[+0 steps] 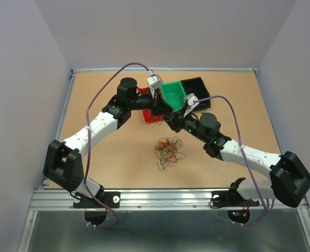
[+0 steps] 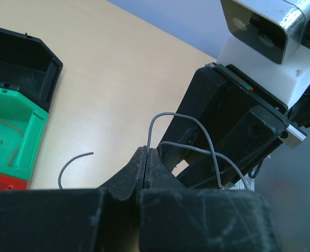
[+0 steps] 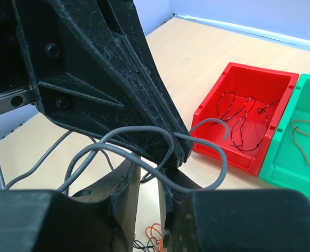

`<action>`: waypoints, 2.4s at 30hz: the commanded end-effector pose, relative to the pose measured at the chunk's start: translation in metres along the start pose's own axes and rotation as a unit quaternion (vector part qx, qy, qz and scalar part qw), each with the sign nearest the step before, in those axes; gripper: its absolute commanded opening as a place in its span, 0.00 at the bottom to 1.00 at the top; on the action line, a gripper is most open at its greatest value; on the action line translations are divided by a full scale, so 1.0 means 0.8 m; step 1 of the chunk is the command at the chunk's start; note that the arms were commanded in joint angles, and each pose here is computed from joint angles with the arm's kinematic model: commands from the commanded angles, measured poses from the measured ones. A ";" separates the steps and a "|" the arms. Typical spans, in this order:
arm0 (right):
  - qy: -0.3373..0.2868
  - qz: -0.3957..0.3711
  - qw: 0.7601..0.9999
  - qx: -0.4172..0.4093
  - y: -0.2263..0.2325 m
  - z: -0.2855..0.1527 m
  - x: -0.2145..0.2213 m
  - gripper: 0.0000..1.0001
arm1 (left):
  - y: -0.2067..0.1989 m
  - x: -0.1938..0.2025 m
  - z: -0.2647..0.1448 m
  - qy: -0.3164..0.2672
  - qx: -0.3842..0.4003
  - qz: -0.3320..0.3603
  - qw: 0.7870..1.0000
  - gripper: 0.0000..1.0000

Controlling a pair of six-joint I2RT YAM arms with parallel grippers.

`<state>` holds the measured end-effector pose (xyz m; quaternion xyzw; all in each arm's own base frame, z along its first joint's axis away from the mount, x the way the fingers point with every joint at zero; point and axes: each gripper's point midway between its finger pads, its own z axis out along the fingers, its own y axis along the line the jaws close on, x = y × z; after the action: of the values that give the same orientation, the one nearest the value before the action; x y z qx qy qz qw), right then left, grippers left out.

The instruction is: Untangle the cables

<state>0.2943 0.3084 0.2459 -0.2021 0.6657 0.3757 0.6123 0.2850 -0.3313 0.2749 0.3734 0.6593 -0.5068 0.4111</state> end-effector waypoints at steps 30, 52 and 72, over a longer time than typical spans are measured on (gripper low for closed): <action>-0.165 -0.016 0.986 -0.027 0.009 0.007 -0.057 0.26 | -0.043 -0.021 -0.019 -0.087 0.096 -0.025 0.991 0.00; -0.177 -0.019 0.982 -0.056 0.024 -0.046 -0.047 0.10 | -0.015 -0.038 -0.039 -0.129 0.040 -0.004 0.991 0.05; -0.165 -0.035 0.981 -0.099 0.040 -0.001 -0.051 0.40 | -0.026 -0.033 -0.039 -0.123 0.067 -0.027 0.990 0.02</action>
<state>0.2745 0.3138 0.2552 -0.2172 0.5568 0.4349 0.6735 0.2778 -0.3074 0.2928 0.2974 0.6089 -0.5938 0.4339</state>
